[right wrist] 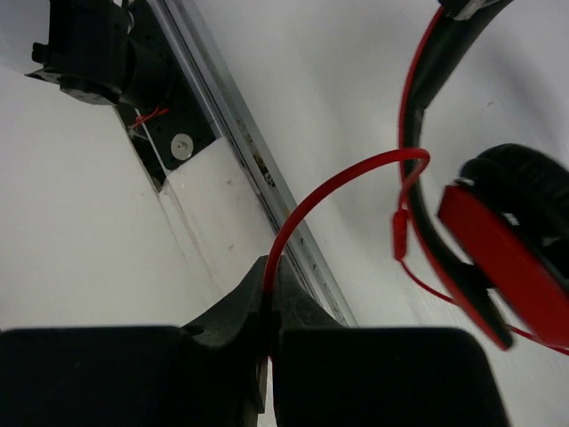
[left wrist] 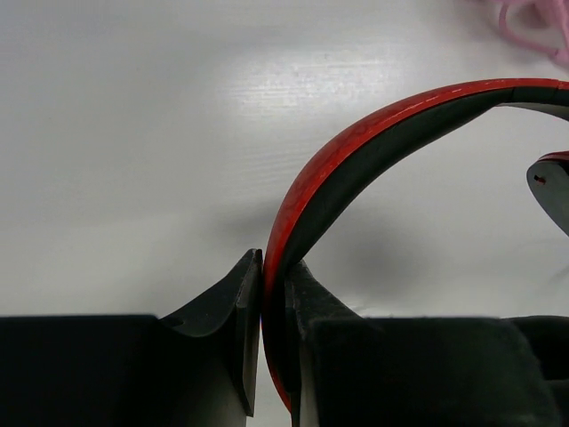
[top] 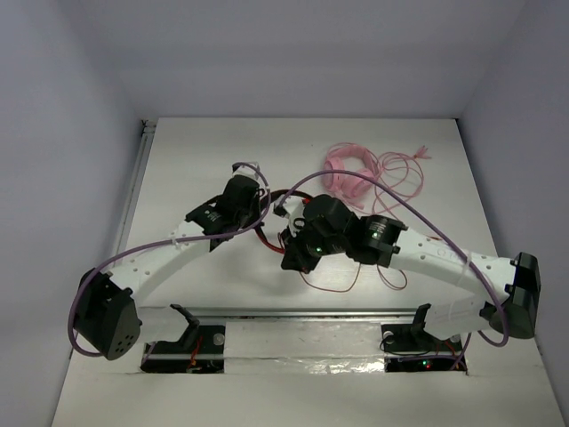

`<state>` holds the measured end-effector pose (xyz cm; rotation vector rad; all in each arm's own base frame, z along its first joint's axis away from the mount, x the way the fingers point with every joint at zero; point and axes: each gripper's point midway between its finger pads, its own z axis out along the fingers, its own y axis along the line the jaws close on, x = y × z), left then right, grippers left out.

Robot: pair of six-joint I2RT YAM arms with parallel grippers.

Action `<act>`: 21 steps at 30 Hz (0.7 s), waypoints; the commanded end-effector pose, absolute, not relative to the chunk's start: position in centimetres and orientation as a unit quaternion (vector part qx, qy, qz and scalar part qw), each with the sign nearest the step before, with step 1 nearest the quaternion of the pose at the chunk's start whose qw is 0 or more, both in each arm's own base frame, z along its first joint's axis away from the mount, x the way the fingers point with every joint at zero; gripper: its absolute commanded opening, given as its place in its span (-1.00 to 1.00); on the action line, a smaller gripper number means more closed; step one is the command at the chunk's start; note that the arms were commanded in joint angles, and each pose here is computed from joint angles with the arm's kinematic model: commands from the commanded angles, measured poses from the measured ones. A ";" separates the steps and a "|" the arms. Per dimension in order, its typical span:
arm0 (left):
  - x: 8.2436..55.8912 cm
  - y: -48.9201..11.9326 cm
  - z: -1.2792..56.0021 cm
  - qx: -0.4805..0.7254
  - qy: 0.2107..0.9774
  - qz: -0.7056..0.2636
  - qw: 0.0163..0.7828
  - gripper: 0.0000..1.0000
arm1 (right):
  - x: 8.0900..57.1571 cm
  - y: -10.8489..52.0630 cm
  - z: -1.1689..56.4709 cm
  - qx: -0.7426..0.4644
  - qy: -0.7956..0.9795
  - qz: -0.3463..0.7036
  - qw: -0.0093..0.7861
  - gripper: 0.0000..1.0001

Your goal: Wrap the headphones

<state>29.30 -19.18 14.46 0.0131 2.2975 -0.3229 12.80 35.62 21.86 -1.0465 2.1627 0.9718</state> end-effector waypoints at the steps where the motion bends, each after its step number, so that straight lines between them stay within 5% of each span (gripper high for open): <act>1: 28.2 -21.1 18.9 0.089 0.890 -0.180 0.410 -1.00 | 13.1 35.5 24.9 -0.408 0.781 0.368 0.297 -0.98; 10: 25.5 -22.4 19.3 0.221 0.878 -0.211 0.368 -1.00 | 13.6 34.5 24.6 -0.425 0.790 0.336 0.287 -0.95; 21: 24.6 -22.7 17.9 0.240 0.869 -0.229 0.367 -1.00 | 18.3 28.3 26.6 -0.330 0.834 0.205 0.391 -0.81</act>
